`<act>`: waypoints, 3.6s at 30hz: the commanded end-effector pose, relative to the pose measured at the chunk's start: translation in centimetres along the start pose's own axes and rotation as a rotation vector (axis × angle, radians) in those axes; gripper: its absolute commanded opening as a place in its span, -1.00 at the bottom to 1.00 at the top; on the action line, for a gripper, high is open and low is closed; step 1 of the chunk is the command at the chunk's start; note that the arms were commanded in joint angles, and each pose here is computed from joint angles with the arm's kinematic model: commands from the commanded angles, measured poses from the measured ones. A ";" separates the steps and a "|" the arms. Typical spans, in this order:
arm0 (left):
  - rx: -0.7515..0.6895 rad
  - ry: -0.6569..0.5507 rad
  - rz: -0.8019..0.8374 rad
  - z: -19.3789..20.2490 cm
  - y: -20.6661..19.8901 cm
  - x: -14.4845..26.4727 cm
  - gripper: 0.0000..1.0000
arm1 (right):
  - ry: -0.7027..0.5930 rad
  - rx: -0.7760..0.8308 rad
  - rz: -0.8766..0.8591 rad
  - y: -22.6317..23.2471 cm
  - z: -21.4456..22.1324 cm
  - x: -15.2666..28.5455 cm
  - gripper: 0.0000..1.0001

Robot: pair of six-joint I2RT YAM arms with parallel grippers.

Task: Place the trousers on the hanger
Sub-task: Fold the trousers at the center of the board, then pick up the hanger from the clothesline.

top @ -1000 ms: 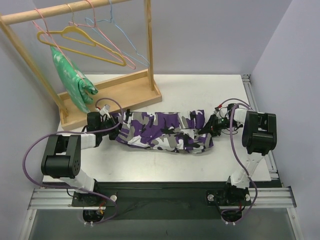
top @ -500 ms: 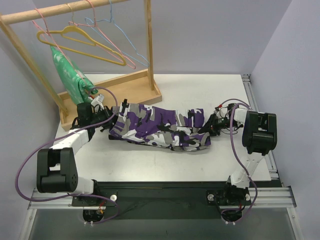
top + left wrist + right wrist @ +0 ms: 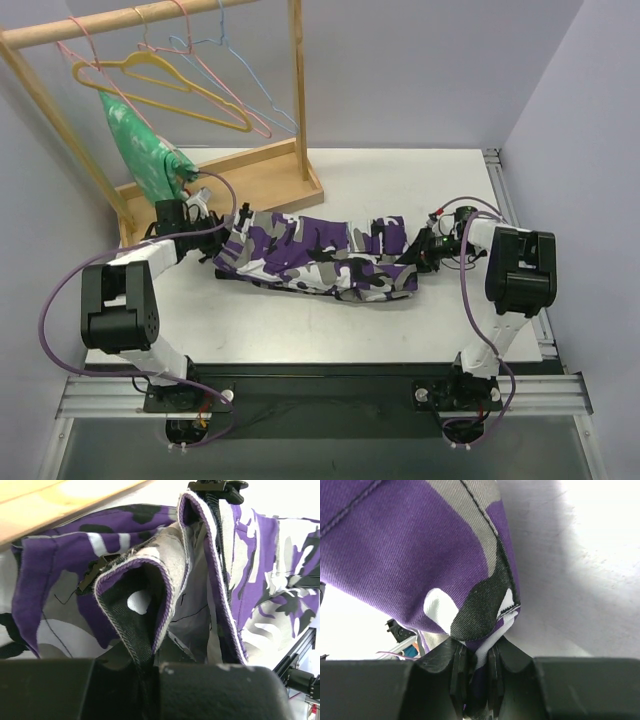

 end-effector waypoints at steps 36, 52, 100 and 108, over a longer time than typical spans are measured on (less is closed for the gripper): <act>-0.135 -0.032 -0.157 3.2 -7.5 -3.1 0.85 | 0.058 0.275 0.328 2.5 6.1 0.6 -0.28; -0.080 -0.022 -0.349 3.3 -6.5 -0.7 0.89 | 0.119 0.144 0.613 -2.5 5.1 -0.3 -0.43; -0.177 -0.643 -0.435 -31.2 -16.6 19.1 0.80 | -0.001 0.309 0.414 4.6 0.5 -0.5 0.34; -0.112 -0.740 -0.320 -33.6 -14.5 20.0 0.73 | 0.005 0.310 0.401 4.5 0.9 -0.5 0.34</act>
Point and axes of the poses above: each gripper's point midway between its finger pads, its own x axis back along the fingers, its own y axis along the line the jaws close on, z = x × y, the point moved 4 cm from there along x, back along the fingers, and after that the axes turned 12 degrees about -x, right-handed, at the moved point
